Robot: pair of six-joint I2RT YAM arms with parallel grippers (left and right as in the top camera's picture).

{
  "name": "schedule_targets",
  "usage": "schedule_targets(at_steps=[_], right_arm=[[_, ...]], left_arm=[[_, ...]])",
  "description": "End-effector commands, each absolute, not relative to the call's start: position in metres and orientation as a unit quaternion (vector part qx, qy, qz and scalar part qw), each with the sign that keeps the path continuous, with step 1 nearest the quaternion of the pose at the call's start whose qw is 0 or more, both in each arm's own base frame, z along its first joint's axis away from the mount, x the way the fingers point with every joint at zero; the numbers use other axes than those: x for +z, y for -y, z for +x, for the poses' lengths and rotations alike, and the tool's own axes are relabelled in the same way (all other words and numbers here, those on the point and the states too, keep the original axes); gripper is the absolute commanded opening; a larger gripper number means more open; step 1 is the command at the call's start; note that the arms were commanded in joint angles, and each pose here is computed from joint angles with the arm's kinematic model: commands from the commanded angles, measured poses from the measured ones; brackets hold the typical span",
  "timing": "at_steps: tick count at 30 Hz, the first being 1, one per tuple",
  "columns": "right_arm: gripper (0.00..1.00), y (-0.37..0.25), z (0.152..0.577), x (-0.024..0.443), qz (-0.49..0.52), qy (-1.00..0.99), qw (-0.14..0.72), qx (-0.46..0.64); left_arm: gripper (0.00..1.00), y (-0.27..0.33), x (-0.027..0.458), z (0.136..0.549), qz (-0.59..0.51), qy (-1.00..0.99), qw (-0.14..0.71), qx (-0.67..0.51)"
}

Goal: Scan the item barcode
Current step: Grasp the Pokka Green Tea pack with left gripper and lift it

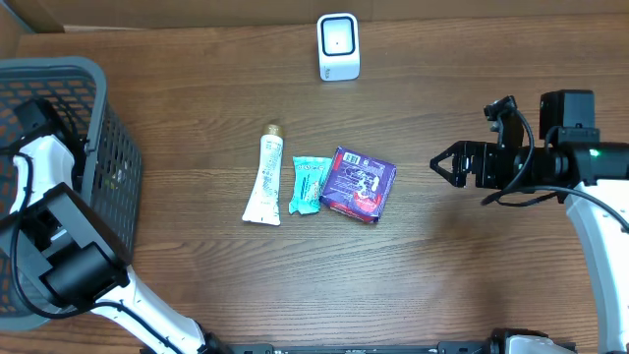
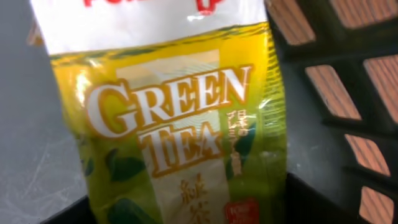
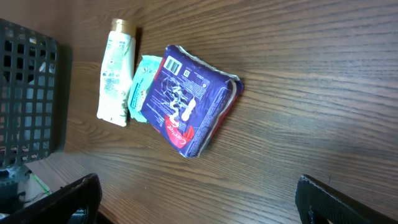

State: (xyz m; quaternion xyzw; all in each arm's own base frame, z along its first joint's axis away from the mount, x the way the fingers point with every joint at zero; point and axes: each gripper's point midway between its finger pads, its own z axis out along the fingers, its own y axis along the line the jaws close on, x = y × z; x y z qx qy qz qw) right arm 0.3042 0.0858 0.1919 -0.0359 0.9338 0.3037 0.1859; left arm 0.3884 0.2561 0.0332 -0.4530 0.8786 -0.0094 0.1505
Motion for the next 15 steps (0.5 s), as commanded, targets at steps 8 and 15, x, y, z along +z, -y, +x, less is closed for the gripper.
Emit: schedule_targets(at_steps=[8, 15], right_arm=[[1.00, -0.088, 0.312, 0.190, -0.037, -0.934, 0.181, 0.306], [1.00, -0.088, 0.314, 0.191, -0.039, -0.933, 0.187, 0.305]], left_arm=[[0.04, -0.238, 0.014, 0.381, -0.447, -0.890, 0.083, -0.039], [0.04, -0.247, 0.084, 0.394, -0.443, -0.891, 0.093, -0.037]])
